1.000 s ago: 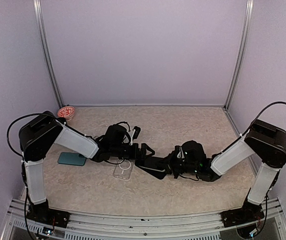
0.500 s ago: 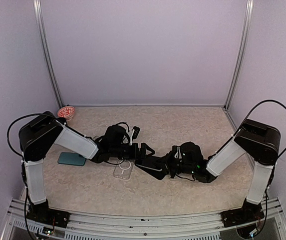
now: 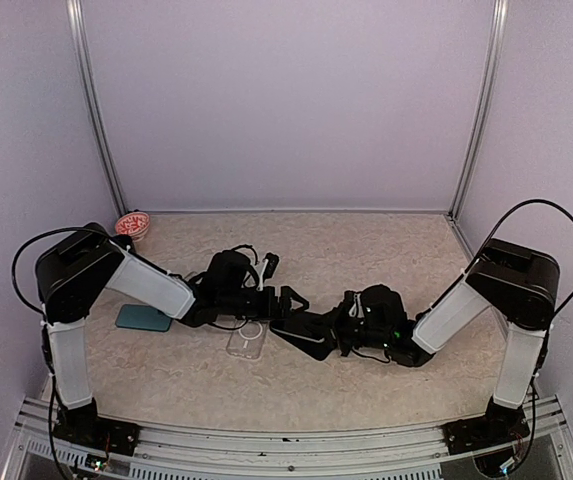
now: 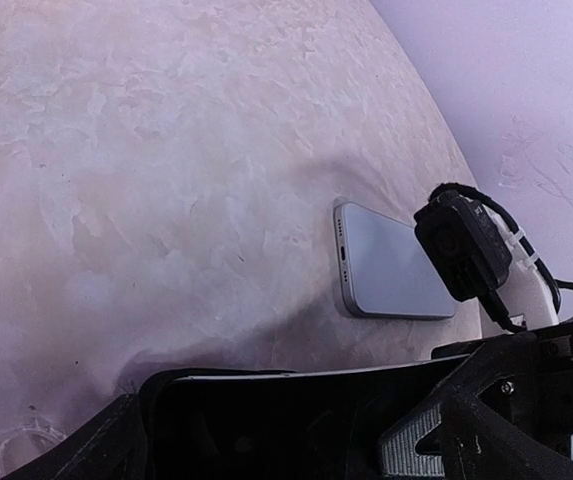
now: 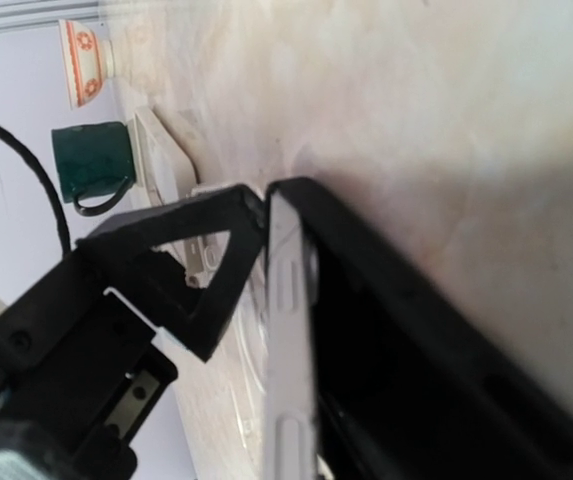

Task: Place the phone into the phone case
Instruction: Install the phone on the phone case.

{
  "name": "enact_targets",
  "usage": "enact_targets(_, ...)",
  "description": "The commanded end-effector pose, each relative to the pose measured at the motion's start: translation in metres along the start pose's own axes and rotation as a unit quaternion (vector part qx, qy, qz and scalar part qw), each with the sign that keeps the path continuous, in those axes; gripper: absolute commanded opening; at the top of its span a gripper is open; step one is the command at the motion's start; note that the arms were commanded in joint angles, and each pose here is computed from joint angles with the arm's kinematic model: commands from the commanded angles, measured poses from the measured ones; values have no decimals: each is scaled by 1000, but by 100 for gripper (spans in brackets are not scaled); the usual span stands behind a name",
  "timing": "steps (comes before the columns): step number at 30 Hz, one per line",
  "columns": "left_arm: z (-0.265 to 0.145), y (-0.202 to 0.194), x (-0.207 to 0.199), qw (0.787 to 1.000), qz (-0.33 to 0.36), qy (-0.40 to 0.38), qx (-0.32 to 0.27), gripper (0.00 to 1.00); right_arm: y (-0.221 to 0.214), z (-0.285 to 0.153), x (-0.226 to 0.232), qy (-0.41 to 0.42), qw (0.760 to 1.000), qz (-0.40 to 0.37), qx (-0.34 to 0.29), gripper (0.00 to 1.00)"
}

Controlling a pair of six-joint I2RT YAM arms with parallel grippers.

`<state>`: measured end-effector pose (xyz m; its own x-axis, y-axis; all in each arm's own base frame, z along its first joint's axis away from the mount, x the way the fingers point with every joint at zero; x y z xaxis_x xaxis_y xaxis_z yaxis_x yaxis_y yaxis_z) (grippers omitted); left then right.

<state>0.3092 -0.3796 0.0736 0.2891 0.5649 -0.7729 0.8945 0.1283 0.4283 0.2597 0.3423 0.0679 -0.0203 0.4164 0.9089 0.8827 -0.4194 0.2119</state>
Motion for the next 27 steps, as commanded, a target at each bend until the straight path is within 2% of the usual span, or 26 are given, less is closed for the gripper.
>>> enact_targets(1, -13, -8, -14, 999, -12, -22, 35, 99, 16, -7, 23, 61, 997, -30, -39, 0)
enact_targets(9, -35, 23, -27, 1000, 1, -24, 1, 99, 18, -13, 33, 116, 992, -47, -31, 0)
enact_targets(21, -53, 26, -8, 1000, -7, -11, 10, 99, 10, -6, 64, 171, 975, -138, 11, 0)
enact_targets(27, -54, 15, -13, 997, -20, -63, 28, 99, 2, -3, 67, 192, 969, -152, 34, 0)
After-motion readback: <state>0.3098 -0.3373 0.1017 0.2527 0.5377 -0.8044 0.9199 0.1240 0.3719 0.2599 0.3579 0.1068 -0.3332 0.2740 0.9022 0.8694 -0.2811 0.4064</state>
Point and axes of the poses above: each gripper's point midway between its finger pads, its own z axis out along the fingers, its own x axis along the line the jaws close on, y = z × x, the point moved 3 cm from there along -z, back along the fingers, and after that the axes turned 13 degrees about -z, right-handed, at the moved point
